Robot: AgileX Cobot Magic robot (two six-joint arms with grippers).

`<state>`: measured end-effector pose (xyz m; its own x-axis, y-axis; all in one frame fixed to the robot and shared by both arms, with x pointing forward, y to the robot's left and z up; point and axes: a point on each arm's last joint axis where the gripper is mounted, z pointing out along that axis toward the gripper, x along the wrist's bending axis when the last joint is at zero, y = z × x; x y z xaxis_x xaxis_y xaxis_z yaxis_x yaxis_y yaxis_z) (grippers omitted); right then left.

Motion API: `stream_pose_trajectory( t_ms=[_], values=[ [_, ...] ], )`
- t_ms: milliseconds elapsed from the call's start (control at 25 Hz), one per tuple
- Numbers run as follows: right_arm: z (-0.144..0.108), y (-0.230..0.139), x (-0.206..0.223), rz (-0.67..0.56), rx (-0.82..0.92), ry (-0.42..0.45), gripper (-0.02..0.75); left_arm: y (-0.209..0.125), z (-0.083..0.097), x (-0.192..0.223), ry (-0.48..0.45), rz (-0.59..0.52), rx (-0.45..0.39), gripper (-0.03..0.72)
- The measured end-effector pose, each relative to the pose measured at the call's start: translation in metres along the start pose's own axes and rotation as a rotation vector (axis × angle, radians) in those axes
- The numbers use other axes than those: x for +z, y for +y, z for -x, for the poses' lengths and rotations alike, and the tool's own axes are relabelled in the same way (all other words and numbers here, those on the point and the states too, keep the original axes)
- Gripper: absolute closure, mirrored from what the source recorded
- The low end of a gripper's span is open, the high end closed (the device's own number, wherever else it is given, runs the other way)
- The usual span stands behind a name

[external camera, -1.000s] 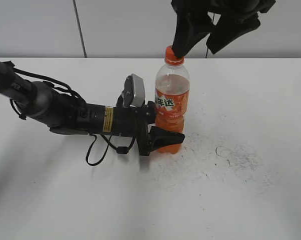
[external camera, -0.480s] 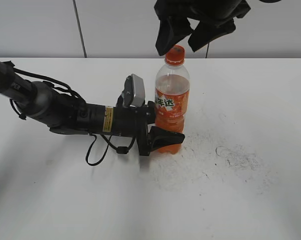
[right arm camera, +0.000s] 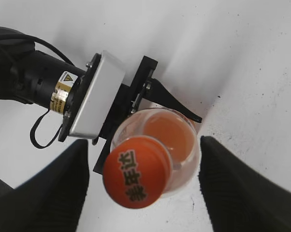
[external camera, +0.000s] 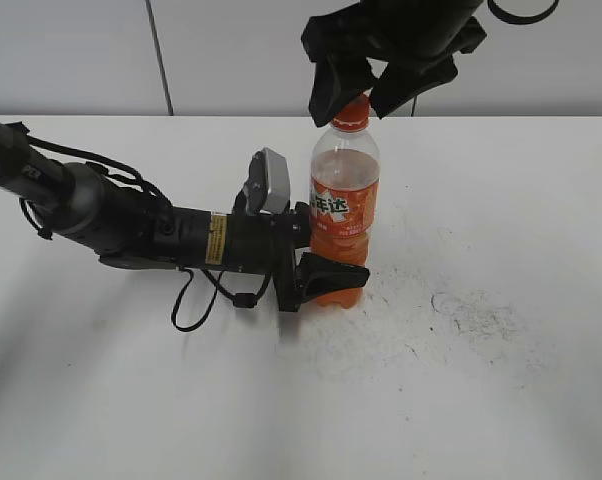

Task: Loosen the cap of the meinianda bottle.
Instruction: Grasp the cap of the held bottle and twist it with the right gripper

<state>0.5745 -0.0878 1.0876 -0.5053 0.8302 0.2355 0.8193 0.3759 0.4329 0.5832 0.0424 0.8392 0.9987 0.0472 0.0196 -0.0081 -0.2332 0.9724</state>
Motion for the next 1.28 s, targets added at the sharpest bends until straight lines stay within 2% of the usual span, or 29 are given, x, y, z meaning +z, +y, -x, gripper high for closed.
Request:
stream_pose_trajectory(
  t_ms=[120,200,320,640,800,1000,1280],
  values=[
    [0.0002,-0.0001,0.0005,-0.002,-0.001,-0.001,0.297,0.0,0.0,0.0,0.0,0.0,0.0,0.174],
    [0.0001,-0.0006,0.0005,-0.007,-0.009,0.0,0.386,0.0,0.0,0.0,0.0,0.0,0.0,0.174],
    [0.0,-0.0008,0.0005,-0.009,-0.028,0.001,0.44,0.0,0.0,0.0,0.0,0.0,0.0,0.174],
    [-0.0004,-0.0031,0.0,-0.036,-0.152,0.007,0.444,0.0,0.0001,0.0,-0.001,0.0,0.002,0.174],
    [-0.001,-0.0043,-0.0025,-0.053,-0.353,0.014,0.464,-0.0001,0.0002,0.0,-0.002,-0.001,0.005,0.174],
    [-0.0017,-0.0059,-0.0032,-0.067,-0.494,0.028,0.464,-0.0002,0.0005,0.0,-0.005,-0.002,0.014,0.174],
    [-0.0018,-0.0063,-0.0032,-0.07,-0.5,0.031,0.46,-0.0001,0.0006,0.0,-0.007,-0.001,0.018,0.174]
  ],
)
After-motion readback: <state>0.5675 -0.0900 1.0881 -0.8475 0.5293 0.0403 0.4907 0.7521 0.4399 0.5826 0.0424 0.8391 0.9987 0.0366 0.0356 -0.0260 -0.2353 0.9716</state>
